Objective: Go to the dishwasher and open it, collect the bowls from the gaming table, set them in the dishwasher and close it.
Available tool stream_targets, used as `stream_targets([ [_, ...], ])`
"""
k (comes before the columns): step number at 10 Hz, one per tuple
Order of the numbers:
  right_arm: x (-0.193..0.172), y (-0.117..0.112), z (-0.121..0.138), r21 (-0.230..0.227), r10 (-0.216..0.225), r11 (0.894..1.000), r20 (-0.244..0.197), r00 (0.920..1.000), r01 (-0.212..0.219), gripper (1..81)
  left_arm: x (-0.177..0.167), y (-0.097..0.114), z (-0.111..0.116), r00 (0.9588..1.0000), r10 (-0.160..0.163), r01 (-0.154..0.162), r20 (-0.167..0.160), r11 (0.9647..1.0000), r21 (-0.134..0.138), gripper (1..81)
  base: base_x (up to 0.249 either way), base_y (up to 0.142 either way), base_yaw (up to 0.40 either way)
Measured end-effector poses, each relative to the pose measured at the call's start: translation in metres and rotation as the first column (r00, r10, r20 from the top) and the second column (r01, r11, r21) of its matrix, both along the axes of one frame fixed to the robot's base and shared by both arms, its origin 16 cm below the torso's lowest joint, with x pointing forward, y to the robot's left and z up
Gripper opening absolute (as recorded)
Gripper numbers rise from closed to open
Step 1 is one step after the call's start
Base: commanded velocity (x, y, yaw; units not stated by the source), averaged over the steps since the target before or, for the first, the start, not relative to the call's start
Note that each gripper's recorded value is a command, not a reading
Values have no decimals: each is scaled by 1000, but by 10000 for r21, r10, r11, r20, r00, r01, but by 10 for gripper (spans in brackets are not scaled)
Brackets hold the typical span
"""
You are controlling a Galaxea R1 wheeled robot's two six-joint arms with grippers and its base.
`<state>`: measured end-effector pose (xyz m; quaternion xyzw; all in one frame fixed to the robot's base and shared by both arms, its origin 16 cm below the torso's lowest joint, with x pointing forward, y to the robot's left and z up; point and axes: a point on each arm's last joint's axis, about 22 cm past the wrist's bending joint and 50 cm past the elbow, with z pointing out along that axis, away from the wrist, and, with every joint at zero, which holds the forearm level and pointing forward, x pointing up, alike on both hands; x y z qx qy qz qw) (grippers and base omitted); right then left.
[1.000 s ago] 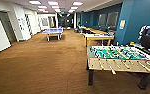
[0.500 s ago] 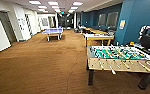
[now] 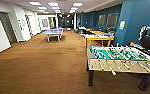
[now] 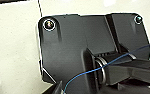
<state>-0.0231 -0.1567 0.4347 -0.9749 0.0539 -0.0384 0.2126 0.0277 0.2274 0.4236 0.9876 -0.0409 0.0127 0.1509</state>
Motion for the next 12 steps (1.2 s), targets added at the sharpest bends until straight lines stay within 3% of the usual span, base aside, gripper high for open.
stream_targets([
  [1,-5,0,0,-9,23,10000,-75,10000,-23,811,-2,-4,0,10000,7,-7,-57,10000,-54,811,146,0,0],
  [4,20,1,0,7,-8,10000,278,9996,8,811,19,-5,1,9997,41,-39,254,10000,-72,811,149,0,0],
  [5,12,1,0,4,13,10000,166,9999,-13,811,12,-5,1,9999,30,-29,146,10000,-70,811,152,0,0],
  [9,7,-7,-1,-105,56,9999,95,9999,-55,811,12,-11,1,9999,21,-19,135,9999,-149,811,145,73,0],
  [12,14,6,0,56,72,10000,208,9998,-74,811,13,-3,1,9999,38,-38,154,10000,-47,811,133,73,0],
])
